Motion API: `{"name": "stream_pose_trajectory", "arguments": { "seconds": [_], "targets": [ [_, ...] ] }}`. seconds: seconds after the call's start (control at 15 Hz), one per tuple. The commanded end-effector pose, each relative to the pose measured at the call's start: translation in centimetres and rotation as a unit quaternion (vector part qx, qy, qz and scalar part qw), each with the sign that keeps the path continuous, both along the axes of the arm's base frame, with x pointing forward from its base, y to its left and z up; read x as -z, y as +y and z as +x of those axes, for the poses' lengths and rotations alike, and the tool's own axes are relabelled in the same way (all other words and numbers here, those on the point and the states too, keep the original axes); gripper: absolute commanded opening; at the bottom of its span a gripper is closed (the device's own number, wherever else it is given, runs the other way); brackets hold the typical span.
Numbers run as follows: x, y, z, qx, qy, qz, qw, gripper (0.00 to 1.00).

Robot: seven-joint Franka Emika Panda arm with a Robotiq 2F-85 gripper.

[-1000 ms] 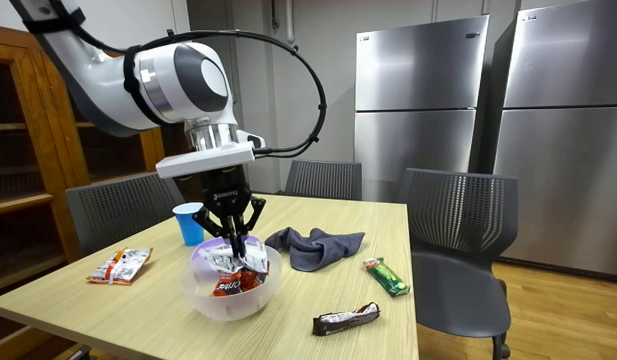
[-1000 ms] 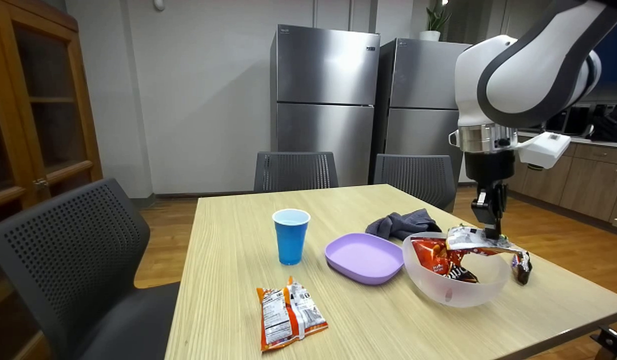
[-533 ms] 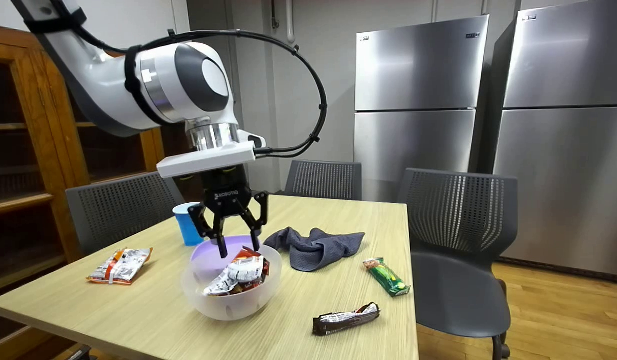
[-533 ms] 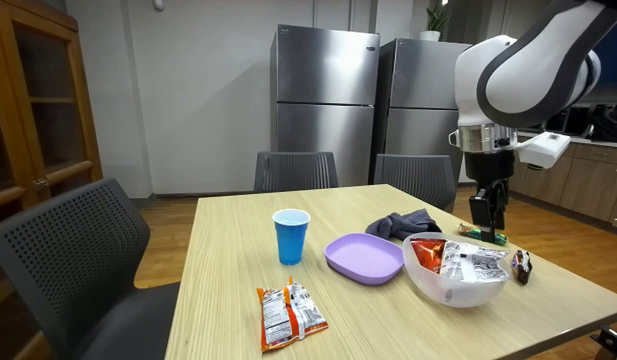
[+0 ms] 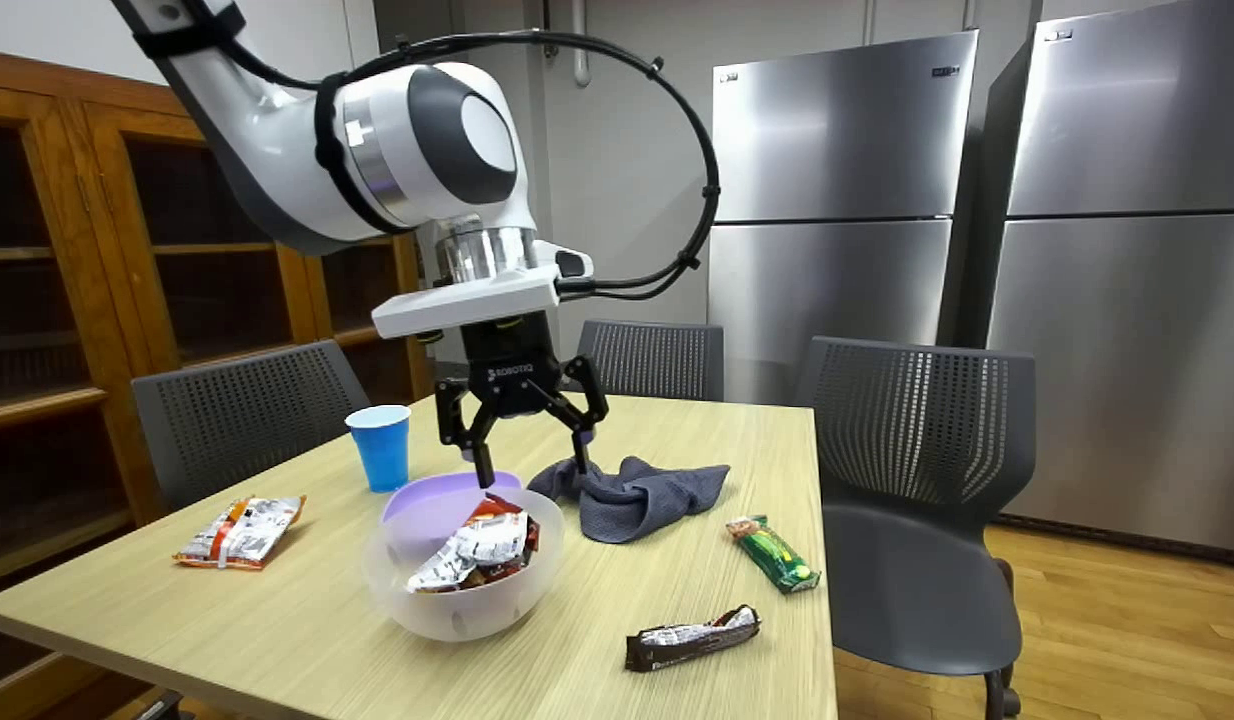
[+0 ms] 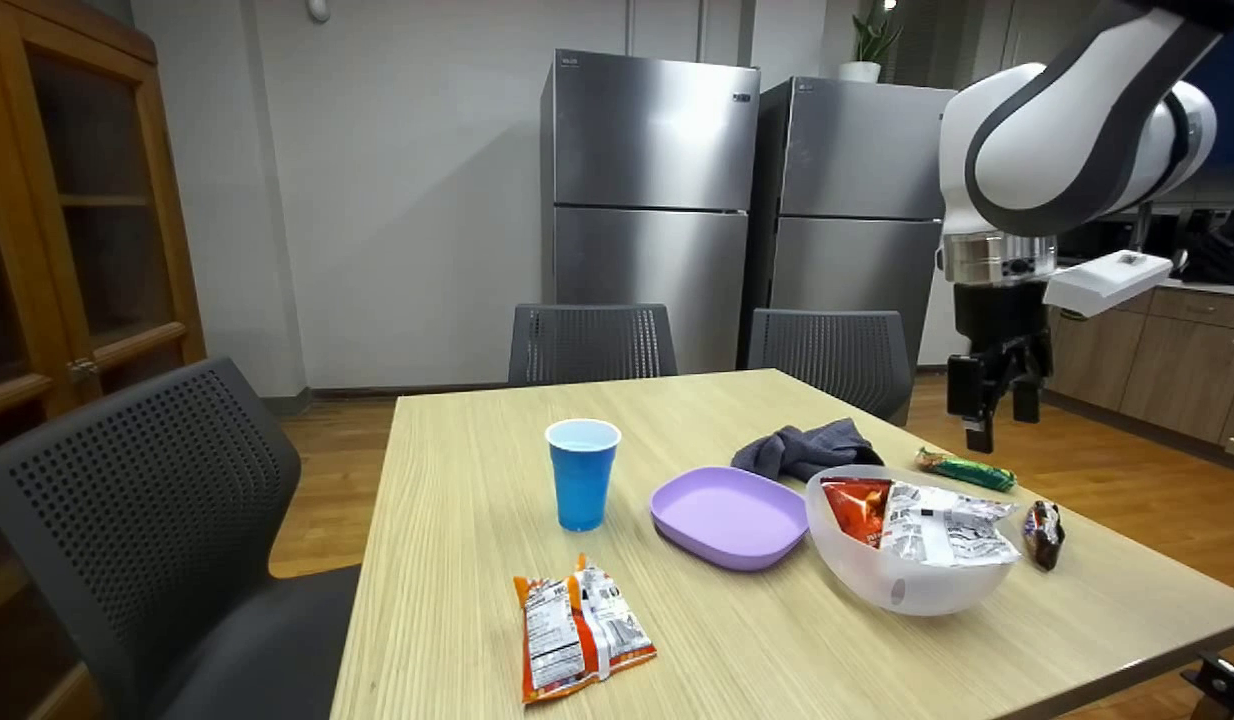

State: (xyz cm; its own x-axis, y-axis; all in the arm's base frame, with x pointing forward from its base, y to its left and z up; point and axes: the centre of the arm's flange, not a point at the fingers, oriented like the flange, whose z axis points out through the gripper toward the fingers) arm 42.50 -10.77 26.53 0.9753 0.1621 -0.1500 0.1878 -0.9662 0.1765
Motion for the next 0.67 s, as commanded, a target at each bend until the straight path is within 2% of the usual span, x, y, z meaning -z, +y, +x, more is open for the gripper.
{"name": "stream_pose_trajectory", "arguments": {
  "seconds": [0.0, 0.27, 0.6],
  "targets": [
    [-0.1, -2.8, 2.4, 0.088, 0.009, -0.001, 0.9961, 1.0],
    [0.2, -6.3, 4.9, 0.161, 0.016, 0.006, 0.9869, 1.0],
    [1.3, -10.2, 8.3, 0.204, 0.017, 0.004, 0.9787, 1.0]
  ]
}}
